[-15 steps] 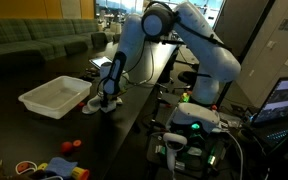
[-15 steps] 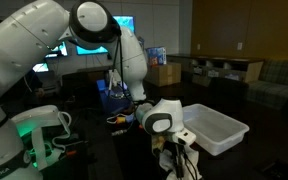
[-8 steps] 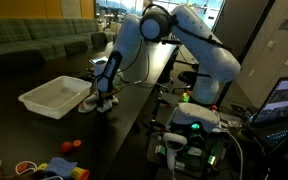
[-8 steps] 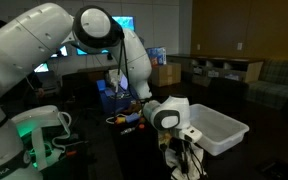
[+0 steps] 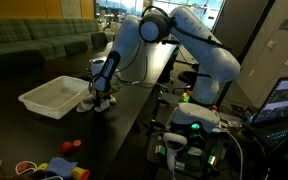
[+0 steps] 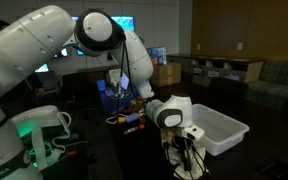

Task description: Pick up the white towel on the left, push the items in front of the white storage bin to the left, put the towel in the storage bin

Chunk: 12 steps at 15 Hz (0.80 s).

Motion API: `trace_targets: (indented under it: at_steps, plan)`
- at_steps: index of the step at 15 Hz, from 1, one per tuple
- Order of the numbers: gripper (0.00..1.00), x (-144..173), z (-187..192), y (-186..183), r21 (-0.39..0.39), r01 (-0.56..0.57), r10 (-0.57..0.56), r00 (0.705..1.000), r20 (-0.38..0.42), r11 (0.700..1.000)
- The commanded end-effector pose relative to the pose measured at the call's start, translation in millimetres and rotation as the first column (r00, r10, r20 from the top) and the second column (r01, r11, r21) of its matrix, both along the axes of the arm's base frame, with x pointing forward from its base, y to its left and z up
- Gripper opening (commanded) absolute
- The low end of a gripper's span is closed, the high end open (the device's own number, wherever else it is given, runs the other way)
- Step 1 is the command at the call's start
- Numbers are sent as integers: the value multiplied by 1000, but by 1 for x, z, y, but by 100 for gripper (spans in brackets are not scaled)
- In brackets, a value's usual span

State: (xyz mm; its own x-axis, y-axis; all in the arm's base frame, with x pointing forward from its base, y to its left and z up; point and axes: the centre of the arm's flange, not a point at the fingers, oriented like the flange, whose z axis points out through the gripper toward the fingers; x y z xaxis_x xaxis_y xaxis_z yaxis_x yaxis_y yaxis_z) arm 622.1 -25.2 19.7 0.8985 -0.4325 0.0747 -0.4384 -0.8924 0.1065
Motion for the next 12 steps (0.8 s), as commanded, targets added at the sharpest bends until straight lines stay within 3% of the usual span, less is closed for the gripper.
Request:
trace_targets:
  at_steps: [1,12]
  plan:
    - [3,14,-12,-4,-10,30,-30,1000,-2,999]
    - [2,19,-19,-71,-184,158,-174,982,-74,970]
